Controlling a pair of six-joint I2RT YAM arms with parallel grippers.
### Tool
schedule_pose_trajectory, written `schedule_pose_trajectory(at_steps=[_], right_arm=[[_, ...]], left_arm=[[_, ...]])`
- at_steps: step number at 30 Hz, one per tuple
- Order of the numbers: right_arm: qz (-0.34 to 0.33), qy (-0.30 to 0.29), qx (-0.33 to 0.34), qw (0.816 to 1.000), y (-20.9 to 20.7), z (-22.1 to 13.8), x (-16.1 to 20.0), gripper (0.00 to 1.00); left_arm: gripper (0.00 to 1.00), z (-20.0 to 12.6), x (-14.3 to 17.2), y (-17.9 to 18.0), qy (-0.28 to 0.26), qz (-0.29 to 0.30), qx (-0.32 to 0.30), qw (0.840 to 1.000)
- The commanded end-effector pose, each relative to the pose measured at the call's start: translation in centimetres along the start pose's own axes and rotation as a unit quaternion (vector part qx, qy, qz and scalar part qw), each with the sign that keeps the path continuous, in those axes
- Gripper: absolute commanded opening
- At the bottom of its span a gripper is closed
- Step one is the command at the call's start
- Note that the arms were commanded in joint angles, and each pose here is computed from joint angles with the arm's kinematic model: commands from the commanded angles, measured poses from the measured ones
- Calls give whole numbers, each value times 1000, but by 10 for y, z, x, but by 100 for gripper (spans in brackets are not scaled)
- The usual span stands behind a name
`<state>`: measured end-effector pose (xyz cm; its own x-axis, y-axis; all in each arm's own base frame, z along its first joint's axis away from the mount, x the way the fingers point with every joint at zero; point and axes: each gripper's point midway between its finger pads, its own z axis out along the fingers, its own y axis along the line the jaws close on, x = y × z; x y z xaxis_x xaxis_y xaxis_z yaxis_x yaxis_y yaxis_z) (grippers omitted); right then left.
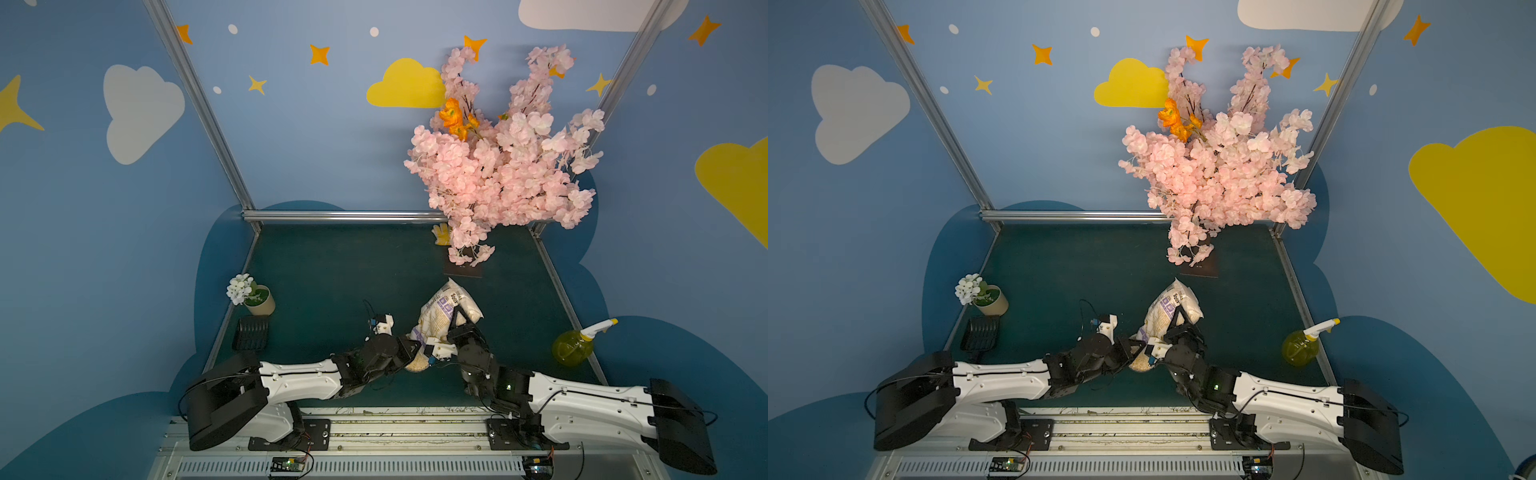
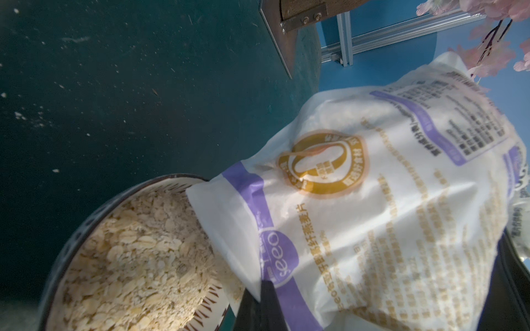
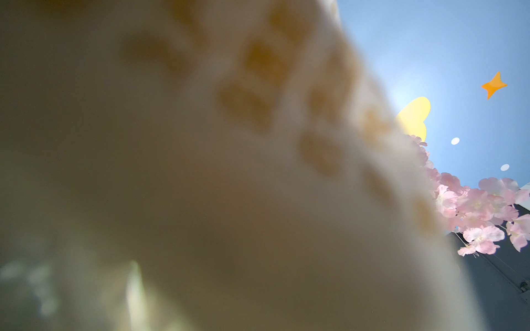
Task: Pour the oats into the breakfast bowl
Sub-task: Pour the oats into the bowl.
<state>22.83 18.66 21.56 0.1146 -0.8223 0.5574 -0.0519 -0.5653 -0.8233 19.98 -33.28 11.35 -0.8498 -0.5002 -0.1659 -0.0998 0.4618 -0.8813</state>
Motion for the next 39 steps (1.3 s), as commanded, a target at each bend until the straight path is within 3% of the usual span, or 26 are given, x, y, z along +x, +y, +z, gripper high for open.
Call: schedule_pose_trajectory(at_steps=[1,22,39], right_arm=[[199,34,64,977,-70,-7,46,0],[202,36,63,977,-65,-7,48,0],[191,43,22,980,-20,-8,45,0]], left_arm=[[3,5,9,16,23,13,-31,999],[3,1,7,5,23,13,-18,1000],[3,-4,4,-11,19,16,0,1000]])
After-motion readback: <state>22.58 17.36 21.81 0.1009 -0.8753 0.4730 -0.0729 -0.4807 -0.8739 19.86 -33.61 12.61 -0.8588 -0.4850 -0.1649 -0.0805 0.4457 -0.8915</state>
